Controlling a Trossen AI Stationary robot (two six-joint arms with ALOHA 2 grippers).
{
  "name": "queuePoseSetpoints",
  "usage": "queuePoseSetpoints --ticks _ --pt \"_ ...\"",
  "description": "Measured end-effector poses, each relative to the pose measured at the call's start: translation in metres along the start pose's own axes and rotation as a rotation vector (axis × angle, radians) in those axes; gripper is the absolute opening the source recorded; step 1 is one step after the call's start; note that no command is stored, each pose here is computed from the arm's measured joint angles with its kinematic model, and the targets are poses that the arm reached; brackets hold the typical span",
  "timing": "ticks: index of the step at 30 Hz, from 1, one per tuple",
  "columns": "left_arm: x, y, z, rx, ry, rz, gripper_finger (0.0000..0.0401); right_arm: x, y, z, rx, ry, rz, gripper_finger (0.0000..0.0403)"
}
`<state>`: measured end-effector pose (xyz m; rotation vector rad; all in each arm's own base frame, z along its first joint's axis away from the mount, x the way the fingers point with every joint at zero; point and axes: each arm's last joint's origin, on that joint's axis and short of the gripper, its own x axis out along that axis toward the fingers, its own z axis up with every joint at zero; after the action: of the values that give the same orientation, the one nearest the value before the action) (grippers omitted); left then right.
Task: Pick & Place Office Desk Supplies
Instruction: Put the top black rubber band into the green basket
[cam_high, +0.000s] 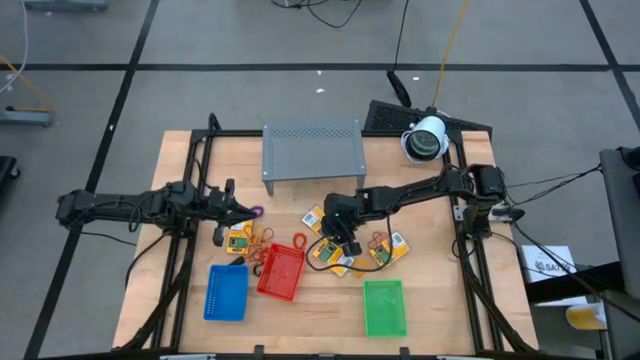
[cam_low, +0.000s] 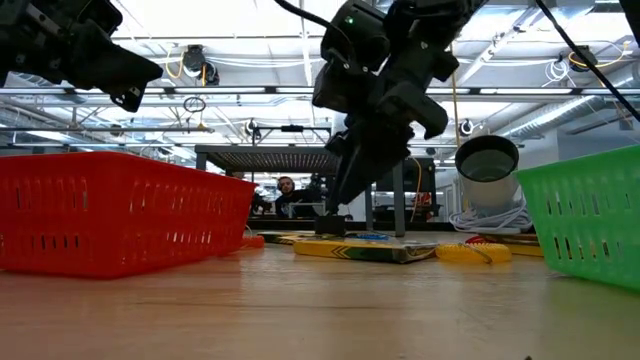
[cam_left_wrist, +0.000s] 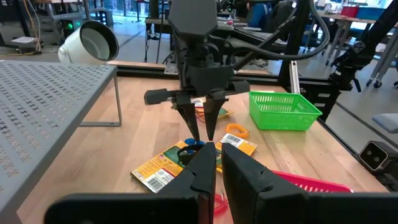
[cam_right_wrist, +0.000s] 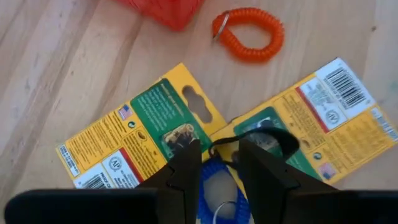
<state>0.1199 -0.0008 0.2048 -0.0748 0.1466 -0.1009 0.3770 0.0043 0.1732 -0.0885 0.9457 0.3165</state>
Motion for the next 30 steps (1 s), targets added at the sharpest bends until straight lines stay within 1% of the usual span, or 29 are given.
queuePoseSetpoints --ticks 5,9,16,22,27,30 --pt "0.0 0.0 0.0 0.0 0.0 0.0 0.0033 0.002 0.0 -0.004 0.004 0.007 -0.003 0.0101" --pt "0.0 0.0 0.0 0.0 0.0 0.0 0.0033 0.004 -0.001 -0.005 -0.008 -0.005 -0.057 0.011" --pt "0.0 0.0 0.0 0.0 0.0 0.0 0.0033 0.004 -0.001 -0.006 -0.001 -0.002 -0.052 0.0127" --pt "0.0 0.0 -0.001 -0.001 0.007 0.0 0.0033 0.004 -0.001 -0.006 0.003 -0.002 -0.051 0.0126" --pt "0.0 0.0 -0.001 -0.001 0.007 0.001 0.0033 0.014 0.0 -0.01 0.003 0.023 -0.04 0.0128" --pt "0.0 0.0 -0.001 -0.001 0.009 0.001 0.0033 0.021 0.004 -0.01 -0.022 0.026 -0.032 0.0127"
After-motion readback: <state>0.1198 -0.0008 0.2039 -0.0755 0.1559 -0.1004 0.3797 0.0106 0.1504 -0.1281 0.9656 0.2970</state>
